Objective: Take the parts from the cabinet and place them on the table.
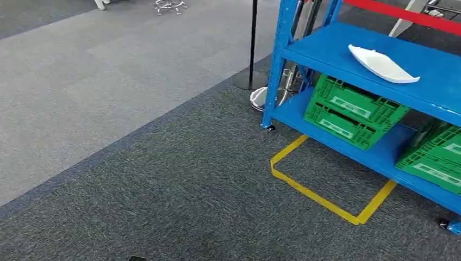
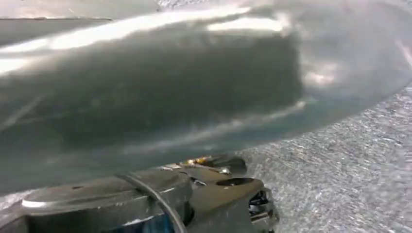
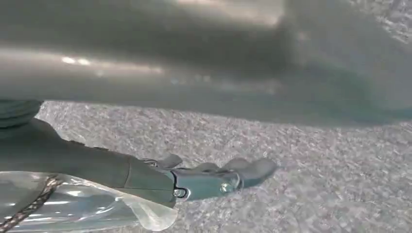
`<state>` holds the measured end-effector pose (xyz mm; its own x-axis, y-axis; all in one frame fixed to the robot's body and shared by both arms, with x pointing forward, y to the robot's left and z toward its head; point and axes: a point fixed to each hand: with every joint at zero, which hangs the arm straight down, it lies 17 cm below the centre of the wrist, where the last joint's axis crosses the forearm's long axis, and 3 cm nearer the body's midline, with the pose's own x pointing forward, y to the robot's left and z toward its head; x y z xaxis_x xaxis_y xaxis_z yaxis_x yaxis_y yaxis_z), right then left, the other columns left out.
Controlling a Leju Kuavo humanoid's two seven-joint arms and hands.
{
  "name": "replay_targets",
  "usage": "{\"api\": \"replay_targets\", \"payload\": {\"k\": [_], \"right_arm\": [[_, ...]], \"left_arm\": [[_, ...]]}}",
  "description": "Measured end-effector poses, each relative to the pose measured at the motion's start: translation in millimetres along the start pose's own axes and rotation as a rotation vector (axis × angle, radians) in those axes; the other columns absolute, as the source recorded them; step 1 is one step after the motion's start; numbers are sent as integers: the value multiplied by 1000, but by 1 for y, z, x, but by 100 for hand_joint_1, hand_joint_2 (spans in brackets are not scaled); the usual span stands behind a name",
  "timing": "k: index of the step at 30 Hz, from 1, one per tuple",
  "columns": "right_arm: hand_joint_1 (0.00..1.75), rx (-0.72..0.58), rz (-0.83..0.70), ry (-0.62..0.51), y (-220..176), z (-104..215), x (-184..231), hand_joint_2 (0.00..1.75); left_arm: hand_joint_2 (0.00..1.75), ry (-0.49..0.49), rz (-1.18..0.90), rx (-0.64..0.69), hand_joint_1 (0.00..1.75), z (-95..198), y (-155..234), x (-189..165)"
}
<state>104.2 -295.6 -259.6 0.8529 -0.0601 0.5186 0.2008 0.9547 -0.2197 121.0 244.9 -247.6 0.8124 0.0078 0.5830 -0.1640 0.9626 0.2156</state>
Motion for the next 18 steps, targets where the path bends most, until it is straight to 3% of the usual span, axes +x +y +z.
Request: {"api": "replay_targets", "payload": {"k": [18], "right_arm": [[0, 6, 1, -13, 4, -2, 8, 0]], "left_arm": [[0, 0, -2, -2, 0, 0, 0, 0]]}}
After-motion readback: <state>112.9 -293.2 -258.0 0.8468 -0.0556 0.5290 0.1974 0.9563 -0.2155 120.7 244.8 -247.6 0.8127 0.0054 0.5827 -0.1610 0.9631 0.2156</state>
